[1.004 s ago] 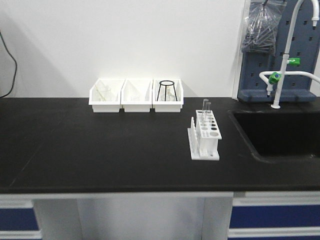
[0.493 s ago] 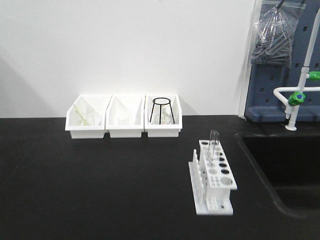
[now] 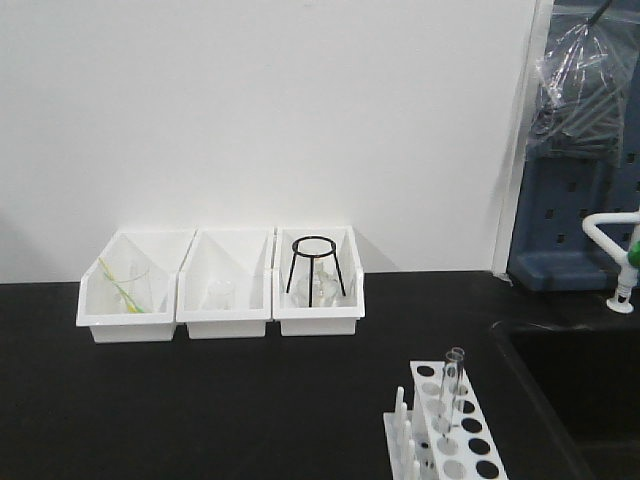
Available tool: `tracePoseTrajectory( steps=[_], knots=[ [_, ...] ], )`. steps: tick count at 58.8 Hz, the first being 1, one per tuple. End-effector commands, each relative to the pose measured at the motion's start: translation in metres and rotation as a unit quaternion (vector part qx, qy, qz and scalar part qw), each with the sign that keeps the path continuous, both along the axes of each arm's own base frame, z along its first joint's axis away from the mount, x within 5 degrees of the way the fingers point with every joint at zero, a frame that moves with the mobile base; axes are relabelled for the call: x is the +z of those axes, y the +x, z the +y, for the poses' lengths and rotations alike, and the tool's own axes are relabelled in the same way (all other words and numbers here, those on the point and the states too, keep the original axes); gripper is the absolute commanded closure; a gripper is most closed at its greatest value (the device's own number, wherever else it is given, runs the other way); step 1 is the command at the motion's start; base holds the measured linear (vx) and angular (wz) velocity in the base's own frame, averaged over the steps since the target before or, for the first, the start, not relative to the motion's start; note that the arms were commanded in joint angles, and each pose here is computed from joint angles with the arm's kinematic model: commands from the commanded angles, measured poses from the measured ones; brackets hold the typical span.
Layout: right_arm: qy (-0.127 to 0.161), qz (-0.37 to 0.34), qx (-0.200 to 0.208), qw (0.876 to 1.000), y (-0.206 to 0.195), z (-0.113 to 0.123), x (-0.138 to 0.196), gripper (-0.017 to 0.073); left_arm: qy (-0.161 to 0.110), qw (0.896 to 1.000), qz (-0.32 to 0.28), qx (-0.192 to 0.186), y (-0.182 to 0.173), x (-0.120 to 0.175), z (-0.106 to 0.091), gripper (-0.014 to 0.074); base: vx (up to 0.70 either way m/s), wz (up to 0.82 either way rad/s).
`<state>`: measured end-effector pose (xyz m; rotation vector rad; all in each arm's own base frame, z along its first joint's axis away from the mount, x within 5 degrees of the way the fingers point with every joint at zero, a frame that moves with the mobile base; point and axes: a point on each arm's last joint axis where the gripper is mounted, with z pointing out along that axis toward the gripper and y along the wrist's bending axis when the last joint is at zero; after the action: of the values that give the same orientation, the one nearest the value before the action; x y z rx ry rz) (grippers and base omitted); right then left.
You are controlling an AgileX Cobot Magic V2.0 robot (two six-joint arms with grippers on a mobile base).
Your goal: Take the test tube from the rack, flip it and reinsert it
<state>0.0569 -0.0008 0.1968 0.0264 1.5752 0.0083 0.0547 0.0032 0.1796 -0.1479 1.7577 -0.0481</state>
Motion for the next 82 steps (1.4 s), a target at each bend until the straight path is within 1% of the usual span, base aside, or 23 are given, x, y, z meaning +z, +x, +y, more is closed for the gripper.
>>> tracePoseTrajectory(
  steps=[1, 21, 37, 49, 60, 64, 69, 70, 73, 78, 81, 82],
  knots=[
    [-0.012, -0.045, 0.001, 0.999, -0.001, 0.000, 0.008, 0.0571, -0.001, 0.999, -0.046, -0.004, 0.001, 0.007, -0.001, 0.0600, 0.37, -0.01],
    [-0.012, -0.045, 0.001, 0.999, -0.001, 0.000, 0.008, 0.0571, -0.001, 0.999, -0.046, -0.004, 0.001, 0.007, -0.001, 0.0600, 0.27, 0.00],
    [-0.012, -0.043, -0.001, 0.999, -0.001, 0.000, 0.008, 0.0571, -0.001, 0.999, -0.043, -0.005, 0.001, 0.007, -0.001, 0.0600, 0.10, 0.00],
    [-0.012, -0.028, -0.002, 1.000, 0.000, 0.000, 0.005, 0.0571, -0.001, 0.999, -0.041, -0.005, 0.001, 0.007, -0.001, 0.0600, 0.02, 0.06],
    [-0.012, -0.037, -0.001, 0.999, 0.000, 0.000, 0.007, 0.0571, -0.001, 0.999, -0.041, -0.005, 0.001, 0.007, -0.001, 0.0600, 0.00, -0.01],
    [-0.010, -0.053, 0.000, 0.999, -0.001, 0.000, 0.010, 0.0569, -0.001, 0.999, -0.041, -0.005, 0.001, 0.007, -0.001, 0.0600, 0.00, 0.00],
    [-0.008, -0.094, 0.002, 0.996, -0.002, 0.001, 0.018, 0.0568, -0.001, 0.999, -0.041, -0.005, 0.001, 0.007, -0.001, 0.0600, 0.00, 0.00],
    [-0.006, -0.114, 0.003, 0.993, -0.003, 0.001, 0.025, 0.0568, -0.001, 0.999, -0.041, -0.005, 0.001, 0.007, -0.001, 0.0600, 0.00, 0.00],
    [-0.006, -0.137, 0.003, 0.990, -0.006, 0.001, 0.039, 0.0568, -0.001, 0.999, -0.041, -0.005, 0.001, 0.007, -0.001, 0.0600, 0.00, 0.00],
    [-0.007, -0.156, 0.002, 0.988, -0.011, 0.001, 0.069, 0.0568, -0.001, 0.999, -0.041, -0.005, 0.001, 0.007, -0.001, 0.0600, 0.00, 0.00],
    [-0.008, -0.163, 0.000, 0.987, -0.013, 0.001, 0.095, 0.0568, -0.001, 0.999, -0.041, -0.005, 0.001, 0.007, -0.001, 0.0600, 0.00, 0.00],
    [-0.010, -0.170, 0.000, 0.985, -0.014, 0.001, 0.109, 0.0568, -0.001, 0.999, -0.041, -0.005, 0.001, 0.007, -0.001, 0.0600, 0.00, 0.00]
  ],
)
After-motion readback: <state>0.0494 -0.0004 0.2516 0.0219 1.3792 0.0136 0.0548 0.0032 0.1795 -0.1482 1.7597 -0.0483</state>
